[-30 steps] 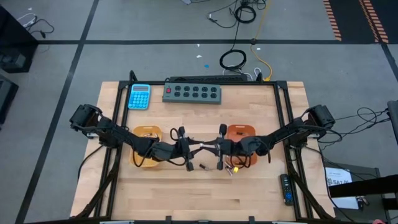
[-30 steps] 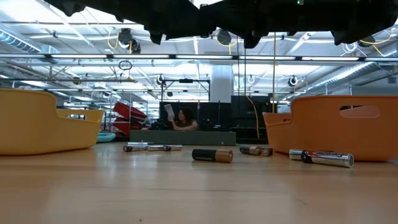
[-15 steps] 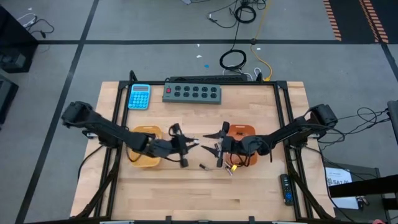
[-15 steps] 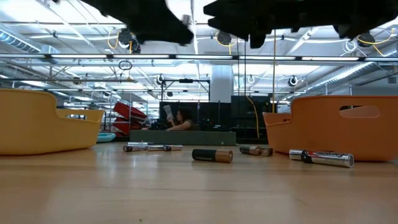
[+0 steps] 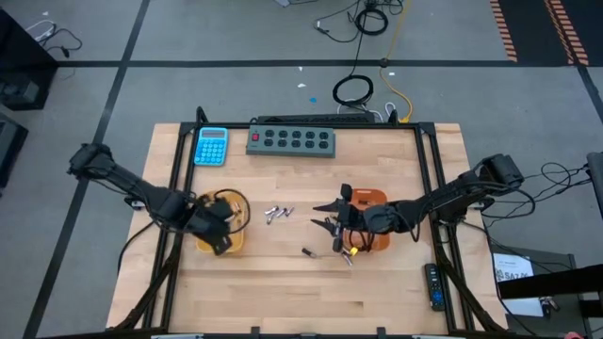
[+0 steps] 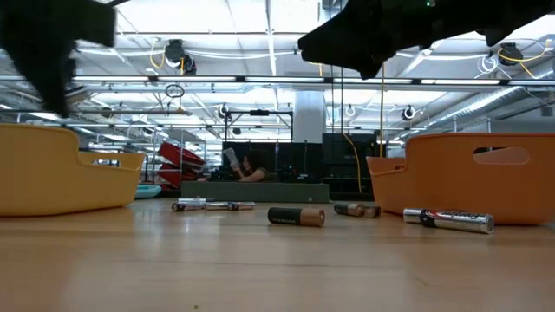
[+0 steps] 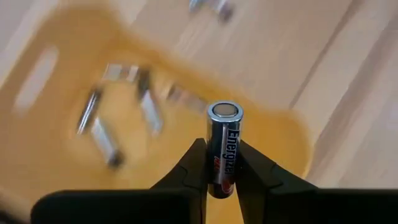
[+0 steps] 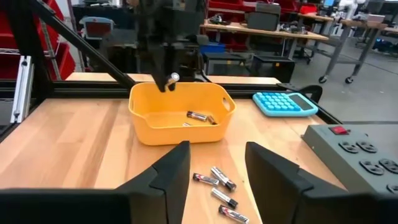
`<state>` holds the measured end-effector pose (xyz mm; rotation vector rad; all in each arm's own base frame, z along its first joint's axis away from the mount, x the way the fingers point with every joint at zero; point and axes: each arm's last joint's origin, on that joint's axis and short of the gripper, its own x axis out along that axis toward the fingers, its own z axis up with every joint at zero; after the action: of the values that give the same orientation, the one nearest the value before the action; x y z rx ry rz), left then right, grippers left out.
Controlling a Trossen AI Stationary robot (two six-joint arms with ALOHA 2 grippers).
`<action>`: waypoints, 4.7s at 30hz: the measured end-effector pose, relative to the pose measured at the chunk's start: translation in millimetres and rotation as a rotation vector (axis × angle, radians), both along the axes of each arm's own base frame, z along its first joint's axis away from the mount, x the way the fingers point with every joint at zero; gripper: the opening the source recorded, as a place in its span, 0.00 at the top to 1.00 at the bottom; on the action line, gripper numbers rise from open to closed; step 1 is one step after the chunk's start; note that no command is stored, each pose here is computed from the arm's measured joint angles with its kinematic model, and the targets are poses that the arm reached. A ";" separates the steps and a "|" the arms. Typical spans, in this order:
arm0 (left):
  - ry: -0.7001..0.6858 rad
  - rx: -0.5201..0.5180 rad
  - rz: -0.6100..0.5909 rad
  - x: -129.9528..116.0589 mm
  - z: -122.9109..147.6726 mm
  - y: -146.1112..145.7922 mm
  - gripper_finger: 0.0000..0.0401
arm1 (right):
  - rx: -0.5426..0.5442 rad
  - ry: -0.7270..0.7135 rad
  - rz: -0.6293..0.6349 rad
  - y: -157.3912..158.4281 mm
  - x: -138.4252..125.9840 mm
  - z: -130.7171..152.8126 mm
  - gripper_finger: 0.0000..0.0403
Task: Sort batteries
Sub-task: Put the silver battery into the yellow bin
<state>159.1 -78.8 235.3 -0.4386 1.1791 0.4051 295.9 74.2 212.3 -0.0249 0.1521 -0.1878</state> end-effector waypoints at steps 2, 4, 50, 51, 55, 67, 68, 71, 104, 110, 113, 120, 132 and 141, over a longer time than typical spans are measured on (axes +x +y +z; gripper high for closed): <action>0.041 -0.013 0.024 -4.1 -1.7 -2.2 0.82 | 0.001 0.002 0.000 0.0 0.0 -0.3 0.65; 0.053 -0.018 0.021 -4.8 -2.6 -4.0 0.75 | 0.001 0.003 -0.001 -0.1 0.0 -0.4 0.66; -0.229 0.556 -0.378 153.1 -31.1 0.5 0.42 | 0.252 0.781 0.152 78.9 -4.6 2.7 0.66; -0.233 0.561 -0.381 152.5 -32.0 -0.7 0.42 | 0.247 0.821 0.158 83.0 -2.4 -1.2 0.66; -0.245 0.570 -0.396 150.1 -34.3 -6.8 0.42 | 0.262 0.972 0.181 96.1 8.5 -13.5 0.66; -0.247 0.604 -0.454 149.5 -33.5 -12.2 0.42 | 0.322 1.272 -0.010 112.2 29.3 -41.1 0.66; -0.249 0.607 -0.460 149.7 -33.3 -12.6 0.42 | 0.327 1.290 -0.017 112.6 28.7 -44.0 0.66; -0.260 0.611 -0.470 150.3 -32.6 -14.1 0.42 | 0.268 1.322 0.001 114.9 26.0 -49.6 0.66; -0.268 0.593 -0.495 150.9 -32.3 -15.0 0.42 | 0.235 1.447 0.046 91.1 36.9 -68.4 0.67; -0.267 0.593 -0.494 150.7 -32.4 -15.0 0.42 | 0.194 1.496 0.034 89.1 33.3 -65.4 0.67; -0.265 0.593 -0.494 150.6 -32.5 -14.9 0.42 | 0.124 1.488 0.043 91.2 33.5 -60.5 0.67; -0.253 0.593 -0.497 149.8 -33.2 -14.6 0.42 | -0.011 1.448 0.151 96.0 36.7 -57.3 0.67; -0.262 0.554 -0.486 149.2 -33.7 -16.3 0.42 | -0.168 1.321 0.253 91.1 52.2 -56.0 0.67; -0.246 0.542 -0.478 146.6 -35.0 -18.2 0.42 | -0.262 1.335 0.337 89.3 53.6 -58.2 0.67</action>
<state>305.7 -97.0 200.3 0.2587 0.8517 0.2292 349.6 163.4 154.1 -0.4375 1.4437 0.1780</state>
